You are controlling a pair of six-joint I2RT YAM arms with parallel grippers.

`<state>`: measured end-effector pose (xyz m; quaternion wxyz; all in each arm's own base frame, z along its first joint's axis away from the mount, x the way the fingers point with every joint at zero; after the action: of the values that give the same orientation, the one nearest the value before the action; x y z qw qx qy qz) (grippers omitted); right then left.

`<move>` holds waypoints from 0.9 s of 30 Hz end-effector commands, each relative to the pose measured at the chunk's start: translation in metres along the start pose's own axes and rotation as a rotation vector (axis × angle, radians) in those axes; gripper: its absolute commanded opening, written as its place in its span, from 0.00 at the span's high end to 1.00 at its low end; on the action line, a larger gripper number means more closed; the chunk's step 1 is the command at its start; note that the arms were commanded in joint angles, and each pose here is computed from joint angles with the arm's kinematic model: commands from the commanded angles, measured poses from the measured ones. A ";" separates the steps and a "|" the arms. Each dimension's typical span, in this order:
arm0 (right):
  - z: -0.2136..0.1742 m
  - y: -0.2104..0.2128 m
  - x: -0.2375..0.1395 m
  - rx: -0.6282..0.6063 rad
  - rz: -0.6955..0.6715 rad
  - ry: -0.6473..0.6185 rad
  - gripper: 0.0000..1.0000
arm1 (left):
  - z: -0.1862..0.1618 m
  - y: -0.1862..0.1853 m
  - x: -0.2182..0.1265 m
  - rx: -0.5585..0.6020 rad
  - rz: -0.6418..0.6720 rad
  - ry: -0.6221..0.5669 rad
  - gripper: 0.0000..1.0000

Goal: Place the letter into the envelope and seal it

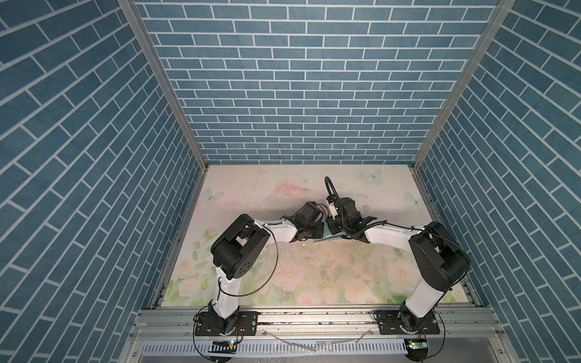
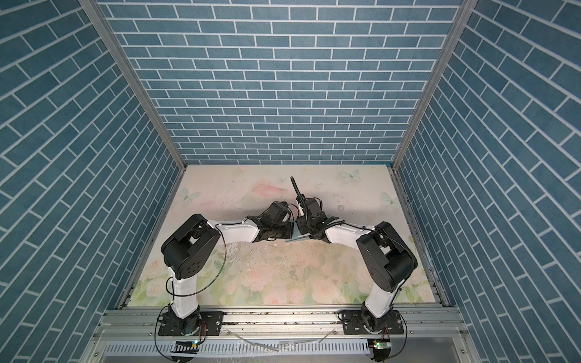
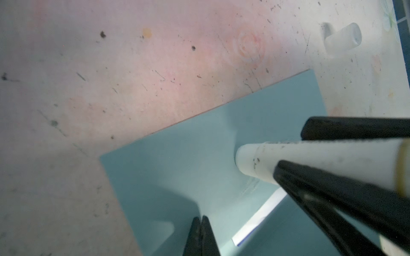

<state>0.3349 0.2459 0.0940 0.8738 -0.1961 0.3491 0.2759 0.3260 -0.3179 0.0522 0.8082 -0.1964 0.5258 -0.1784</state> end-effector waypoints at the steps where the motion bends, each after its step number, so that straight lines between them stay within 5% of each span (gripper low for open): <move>1: -0.009 -0.014 -0.003 -0.041 -0.070 0.063 1.00 | -0.038 0.053 0.016 -0.026 0.187 0.122 1.00; 27: -0.042 -0.043 -0.009 -0.033 -0.155 0.152 1.00 | -0.040 0.056 0.017 -0.030 0.195 0.125 1.00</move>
<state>0.3435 0.2205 0.0945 0.8789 -0.2000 0.3606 0.2399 0.3278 -0.3195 0.0515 0.8096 -0.2006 0.5211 -0.1808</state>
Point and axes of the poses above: each gripper's point midway between its finger pads, its own x axis out along the fingers, its own y axis along the line the jaws close on, z = x × y, the point moved 4 cm from there along -x, back along the fingers, and after that the axes turned 11 degrees about -x, right-handed, at the moved point
